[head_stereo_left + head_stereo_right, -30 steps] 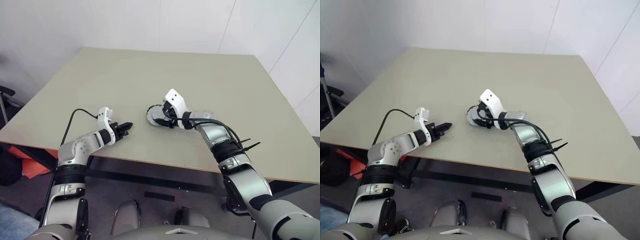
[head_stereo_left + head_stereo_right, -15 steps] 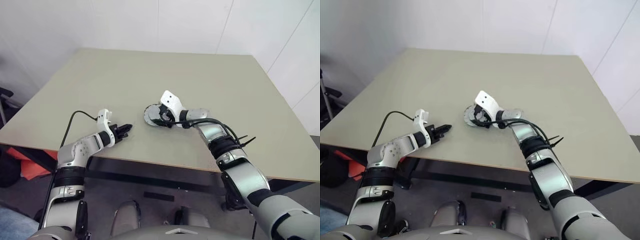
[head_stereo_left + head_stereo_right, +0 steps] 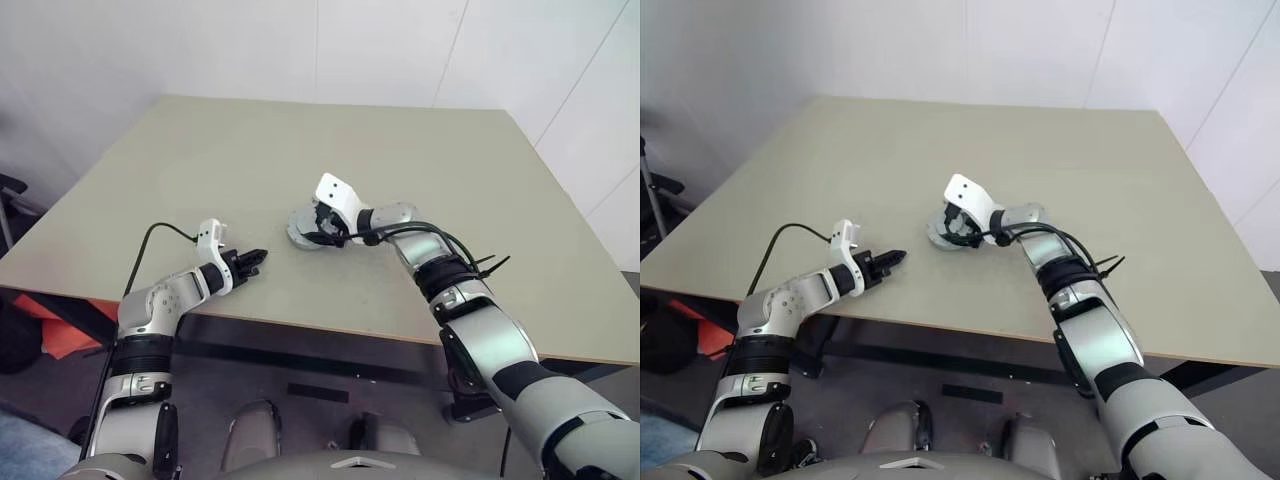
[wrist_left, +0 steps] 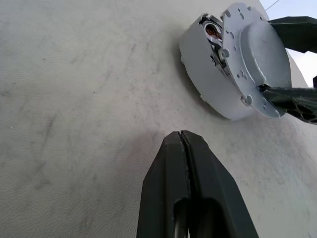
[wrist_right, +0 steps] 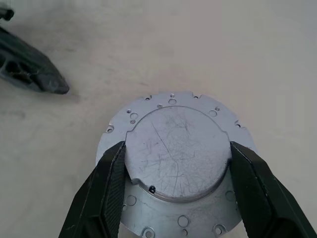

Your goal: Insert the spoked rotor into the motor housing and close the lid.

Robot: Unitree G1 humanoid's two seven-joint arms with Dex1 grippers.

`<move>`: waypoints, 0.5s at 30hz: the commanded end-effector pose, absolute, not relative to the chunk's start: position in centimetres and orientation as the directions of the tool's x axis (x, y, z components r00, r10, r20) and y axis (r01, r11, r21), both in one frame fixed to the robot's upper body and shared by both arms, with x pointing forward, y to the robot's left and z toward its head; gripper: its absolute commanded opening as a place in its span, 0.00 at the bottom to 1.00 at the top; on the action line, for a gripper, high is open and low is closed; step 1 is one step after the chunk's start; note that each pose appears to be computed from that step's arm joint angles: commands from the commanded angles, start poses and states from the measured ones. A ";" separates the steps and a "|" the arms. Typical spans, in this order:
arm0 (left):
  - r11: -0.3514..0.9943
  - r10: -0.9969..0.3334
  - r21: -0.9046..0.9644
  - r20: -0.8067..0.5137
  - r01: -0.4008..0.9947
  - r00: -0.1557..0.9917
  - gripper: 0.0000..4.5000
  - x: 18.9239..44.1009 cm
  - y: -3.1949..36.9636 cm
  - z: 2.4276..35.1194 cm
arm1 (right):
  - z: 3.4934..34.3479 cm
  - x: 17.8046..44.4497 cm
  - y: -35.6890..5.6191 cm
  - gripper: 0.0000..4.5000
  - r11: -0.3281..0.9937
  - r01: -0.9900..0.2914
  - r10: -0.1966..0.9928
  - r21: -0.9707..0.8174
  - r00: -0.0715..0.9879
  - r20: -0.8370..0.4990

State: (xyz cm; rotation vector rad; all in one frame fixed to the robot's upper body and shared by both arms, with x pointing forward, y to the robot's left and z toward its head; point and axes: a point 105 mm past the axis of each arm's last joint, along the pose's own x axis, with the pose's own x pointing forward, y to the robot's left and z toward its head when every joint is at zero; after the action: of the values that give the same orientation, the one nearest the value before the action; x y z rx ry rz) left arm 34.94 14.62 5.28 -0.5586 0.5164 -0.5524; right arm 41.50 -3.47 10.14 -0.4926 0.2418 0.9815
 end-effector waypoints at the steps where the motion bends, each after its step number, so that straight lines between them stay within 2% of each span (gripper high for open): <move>1: 0.717 -0.609 -0.590 -0.269 0.373 0.746 0.00 35.2 14.5 6.3 | 12.0 42.1 -3.4 0.69 0.484 -0.824 0.741 -0.294 0.565 -0.364; 15: 0.719 -0.605 -0.590 -0.273 0.367 0.748 0.00 34.9 14.6 6.1 | 9.8 41.2 -3.3 0.69 0.422 -0.860 0.754 -0.286 0.509 -0.415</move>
State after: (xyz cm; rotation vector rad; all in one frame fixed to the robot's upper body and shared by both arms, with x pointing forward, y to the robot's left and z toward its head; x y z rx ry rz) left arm 34.57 14.52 4.72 -0.5533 0.5329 -0.5509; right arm 41.22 -3.58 9.45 -0.4832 0.2589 1.0057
